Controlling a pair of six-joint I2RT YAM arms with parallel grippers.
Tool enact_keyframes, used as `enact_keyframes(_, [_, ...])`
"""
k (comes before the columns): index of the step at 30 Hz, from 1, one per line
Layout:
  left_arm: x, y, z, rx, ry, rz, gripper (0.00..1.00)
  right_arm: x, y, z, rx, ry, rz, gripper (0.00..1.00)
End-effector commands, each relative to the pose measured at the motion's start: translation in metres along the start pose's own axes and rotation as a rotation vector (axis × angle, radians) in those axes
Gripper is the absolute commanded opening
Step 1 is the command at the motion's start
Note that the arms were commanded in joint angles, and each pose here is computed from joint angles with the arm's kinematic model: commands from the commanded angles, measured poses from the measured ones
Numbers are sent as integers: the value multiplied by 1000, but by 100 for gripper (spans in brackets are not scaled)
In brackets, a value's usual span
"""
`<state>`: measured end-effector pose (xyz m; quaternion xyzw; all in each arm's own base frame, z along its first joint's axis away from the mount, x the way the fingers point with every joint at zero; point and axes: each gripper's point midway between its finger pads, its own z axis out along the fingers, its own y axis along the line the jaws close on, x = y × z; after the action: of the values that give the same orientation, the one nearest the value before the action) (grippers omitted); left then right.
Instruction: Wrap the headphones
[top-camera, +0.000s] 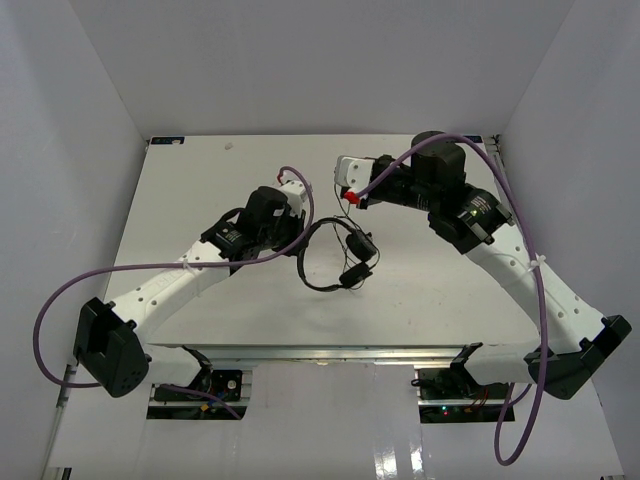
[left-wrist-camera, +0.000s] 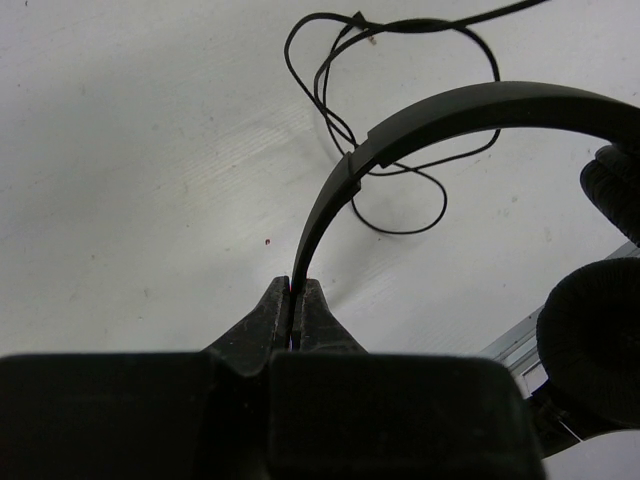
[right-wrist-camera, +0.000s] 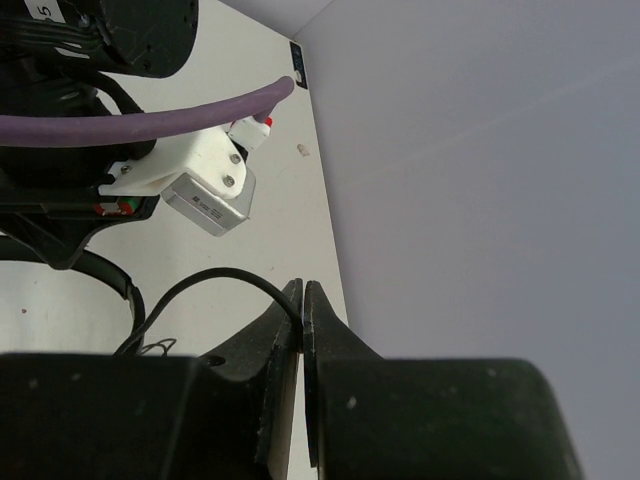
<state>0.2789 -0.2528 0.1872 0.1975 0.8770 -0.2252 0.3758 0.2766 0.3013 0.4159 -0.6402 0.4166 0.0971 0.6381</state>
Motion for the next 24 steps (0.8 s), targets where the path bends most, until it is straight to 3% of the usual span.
enact_keyframes(1, [-32,-16,0,69,-119,-23,0,-12,-9,-1,42,-28,-4,8])
enact_keyframes(24, [-30,-5,-17,21,-175,1,0,27,27,8,-36,68,-18,8])
